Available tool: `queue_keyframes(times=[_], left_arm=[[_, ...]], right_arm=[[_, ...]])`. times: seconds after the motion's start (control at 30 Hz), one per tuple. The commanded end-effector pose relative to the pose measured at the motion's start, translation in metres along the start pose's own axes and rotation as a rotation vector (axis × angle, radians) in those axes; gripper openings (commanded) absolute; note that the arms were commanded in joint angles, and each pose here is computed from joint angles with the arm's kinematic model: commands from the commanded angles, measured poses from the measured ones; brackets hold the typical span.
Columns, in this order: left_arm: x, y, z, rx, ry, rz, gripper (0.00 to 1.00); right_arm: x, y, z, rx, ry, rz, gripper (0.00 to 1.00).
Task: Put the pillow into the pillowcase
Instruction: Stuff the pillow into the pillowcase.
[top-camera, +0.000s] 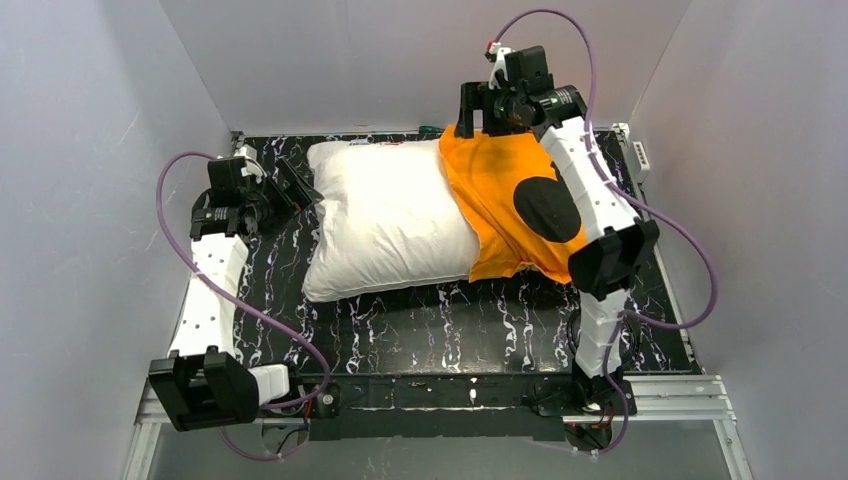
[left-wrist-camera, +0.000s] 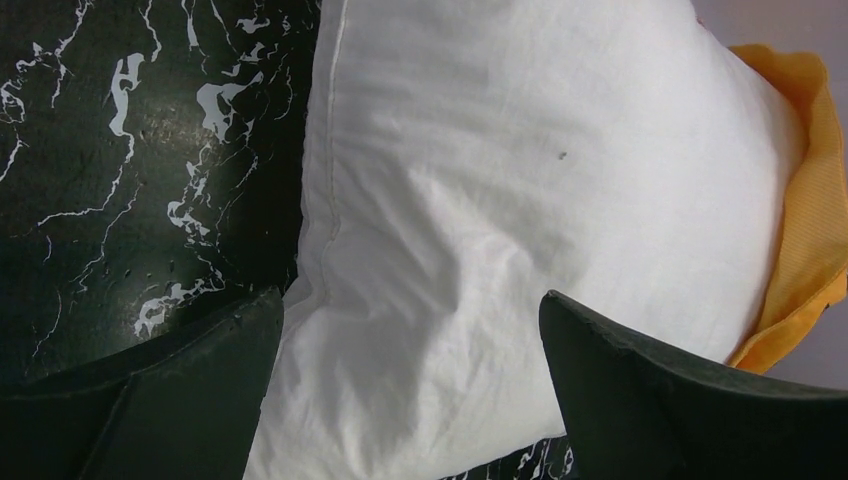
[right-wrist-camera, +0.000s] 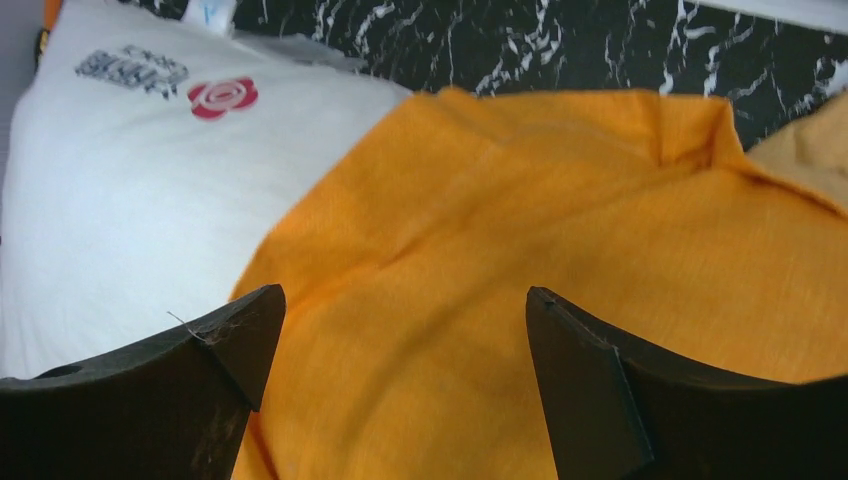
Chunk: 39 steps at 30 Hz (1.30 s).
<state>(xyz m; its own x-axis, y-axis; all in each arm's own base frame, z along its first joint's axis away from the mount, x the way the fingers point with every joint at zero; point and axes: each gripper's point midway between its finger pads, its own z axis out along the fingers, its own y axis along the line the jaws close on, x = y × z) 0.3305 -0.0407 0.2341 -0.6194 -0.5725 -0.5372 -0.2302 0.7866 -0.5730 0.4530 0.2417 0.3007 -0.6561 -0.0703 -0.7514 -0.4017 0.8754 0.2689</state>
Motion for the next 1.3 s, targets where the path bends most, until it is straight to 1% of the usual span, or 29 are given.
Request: queue_keyframes(times=[0.0,0.07,0.13,0.27,0.3,0.33,0.47,0.5,0.53,0.67,0.73,0.77,0.83,0.87,0.9,0.97,1.07,1.1,1.2,1.27], left_arm=[[0.006,0.000,0.010,0.050,0.071,-0.006,0.98],[0.009,-0.002,0.015,0.080,0.081,-0.024,0.95],[0.012,-0.002,0.021,0.101,0.091,-0.051,0.93],[0.025,-0.003,0.038,0.151,0.172,-0.119,0.88],[0.029,-0.002,0.042,0.155,0.198,-0.133,0.86],[0.032,-0.001,0.047,0.161,0.220,-0.148,0.84],[0.046,-0.002,0.063,0.193,0.303,-0.214,0.78],[0.048,-0.005,0.066,0.207,0.320,-0.221,0.76],[0.053,-0.009,0.069,0.224,0.344,-0.227,0.72],[0.065,-0.036,0.077,0.297,0.411,-0.196,0.57],[0.062,-0.050,0.079,0.324,0.402,-0.167,0.51],[0.070,-0.064,0.079,0.349,0.417,-0.136,0.48],[0.069,-0.079,0.081,0.380,0.418,-0.118,0.41],[0.068,-0.084,0.082,0.389,0.419,-0.110,0.37],[0.068,-0.086,0.083,0.393,0.421,-0.109,0.36],[0.067,-0.087,0.082,0.392,0.421,-0.107,0.36],[0.071,-0.082,0.078,0.370,0.429,-0.095,0.38],[0.073,-0.081,0.077,0.366,0.432,-0.094,0.39],[0.080,-0.077,0.074,0.363,0.441,-0.100,0.40],[0.083,-0.074,0.072,0.360,0.447,-0.104,0.40]], right_arm=[[-0.033,0.019,0.022,-0.084,-0.078,0.003,0.98],[-0.042,0.027,0.032,-0.131,-0.109,0.037,0.98],[-0.038,0.029,0.045,-0.153,-0.104,0.079,0.98],[-0.015,0.018,0.072,-0.120,-0.025,0.125,0.98],[-0.009,0.016,0.077,-0.111,-0.004,0.127,0.96],[-0.007,0.016,0.079,-0.116,0.006,0.124,0.85],[-0.013,0.036,0.075,-0.229,-0.010,0.144,0.22],[-0.016,0.045,0.073,-0.278,-0.017,0.158,0.10],[-0.022,0.055,0.070,-0.337,-0.031,0.168,0.02],[-0.044,0.104,0.050,-0.605,-0.089,0.220,0.01],[-0.051,0.128,0.036,-0.711,-0.104,0.234,0.01],[-0.053,0.139,0.030,-0.750,-0.104,0.244,0.01],[-0.053,0.158,0.022,-0.823,-0.095,0.270,0.01],[-0.051,0.164,0.020,-0.835,-0.087,0.262,0.01],[-0.049,0.162,0.021,-0.815,-0.082,0.249,0.01],[-0.043,0.148,0.023,-0.709,-0.085,0.202,0.01],[-0.040,0.115,0.014,-0.486,-0.116,0.102,0.42],[-0.040,0.101,0.011,-0.398,-0.133,0.071,0.53],[-0.032,0.066,0.005,-0.191,-0.137,-0.009,0.75],[-0.025,0.043,0.001,-0.073,-0.121,-0.053,0.86]])
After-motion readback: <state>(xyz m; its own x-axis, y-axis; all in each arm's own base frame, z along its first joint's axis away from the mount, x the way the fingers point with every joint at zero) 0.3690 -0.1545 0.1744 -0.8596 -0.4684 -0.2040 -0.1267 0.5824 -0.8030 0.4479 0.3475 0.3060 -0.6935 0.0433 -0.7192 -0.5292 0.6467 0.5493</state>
